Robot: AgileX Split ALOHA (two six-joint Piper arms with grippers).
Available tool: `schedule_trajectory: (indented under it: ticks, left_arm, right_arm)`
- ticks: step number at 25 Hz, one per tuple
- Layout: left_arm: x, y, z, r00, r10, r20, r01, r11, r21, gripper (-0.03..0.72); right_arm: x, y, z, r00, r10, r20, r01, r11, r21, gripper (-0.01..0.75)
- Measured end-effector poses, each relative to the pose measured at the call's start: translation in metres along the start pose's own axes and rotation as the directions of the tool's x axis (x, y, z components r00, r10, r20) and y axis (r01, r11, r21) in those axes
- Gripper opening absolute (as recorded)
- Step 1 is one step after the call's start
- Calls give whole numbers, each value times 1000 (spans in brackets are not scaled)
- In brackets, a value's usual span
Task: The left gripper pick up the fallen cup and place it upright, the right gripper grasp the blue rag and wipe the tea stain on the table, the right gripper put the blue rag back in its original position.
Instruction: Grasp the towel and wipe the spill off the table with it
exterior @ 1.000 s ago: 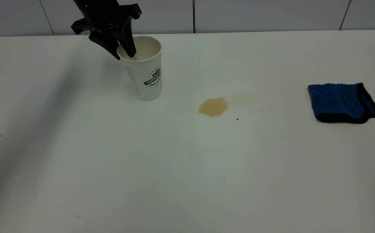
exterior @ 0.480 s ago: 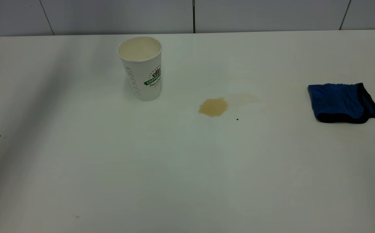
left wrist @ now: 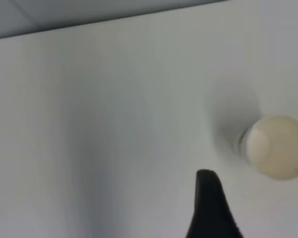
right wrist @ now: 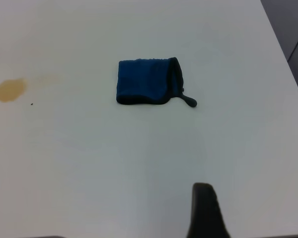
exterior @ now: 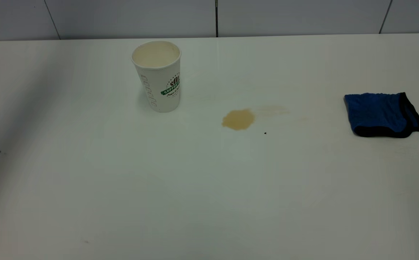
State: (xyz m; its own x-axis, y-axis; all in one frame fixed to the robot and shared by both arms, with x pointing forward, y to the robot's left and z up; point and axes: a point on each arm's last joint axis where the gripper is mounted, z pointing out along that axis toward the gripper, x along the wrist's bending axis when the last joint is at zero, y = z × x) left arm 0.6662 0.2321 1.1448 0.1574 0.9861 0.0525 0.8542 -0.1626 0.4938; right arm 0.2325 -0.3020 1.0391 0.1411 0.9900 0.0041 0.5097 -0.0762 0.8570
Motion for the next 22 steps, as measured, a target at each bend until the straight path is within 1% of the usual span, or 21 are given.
schedule_trajectory:
  ticks: [3, 4, 5, 9, 12, 17, 18, 22]
  left_arm:
    - [10, -24, -45, 996, 22, -92, -24, 1000, -18, 507]
    - [13, -33, -61, 994, 25, -111, -28, 999, -28, 507]
    - [15, -43, -78, 992, 25, -125, -31, 999, -44, 507]
    - [16, -99, -116, 992, 19, -128, -23, 999, -29, 507]
    - [16, -149, -122, 991, 23, -128, -20, 999, 30, 507]
    - [15, -229, -107, 992, 26, -126, -5, 987, 163, 507]
    - [16, -247, -100, 993, 13, -119, 11, 980, 201, 507]
    - [21, -303, -90, 988, -112, -106, 136, 956, 258, 507]
  right_arm:
    - [0, 0, 0, 1000, 0, 0, 0, 1000, 0, 533]
    - [0, 0, 0, 1000, 0, 0, 0, 1000, 0, 533]
    - [0, 0, 0, 1000, 0, 0, 0, 1000, 0, 533]
    - [0, 0, 0, 1000, 0, 0, 0, 1000, 0, 533]
    - [0, 0, 0, 1000, 0, 0, 0, 1000, 0, 533]
    - [0, 0, 0, 1000, 0, 0, 0, 1000, 0, 533]
    - [0, 0, 0, 1000, 0, 0, 0, 1000, 0, 533]
    - [0, 0, 0, 1000, 0, 0, 0, 1000, 0, 533]
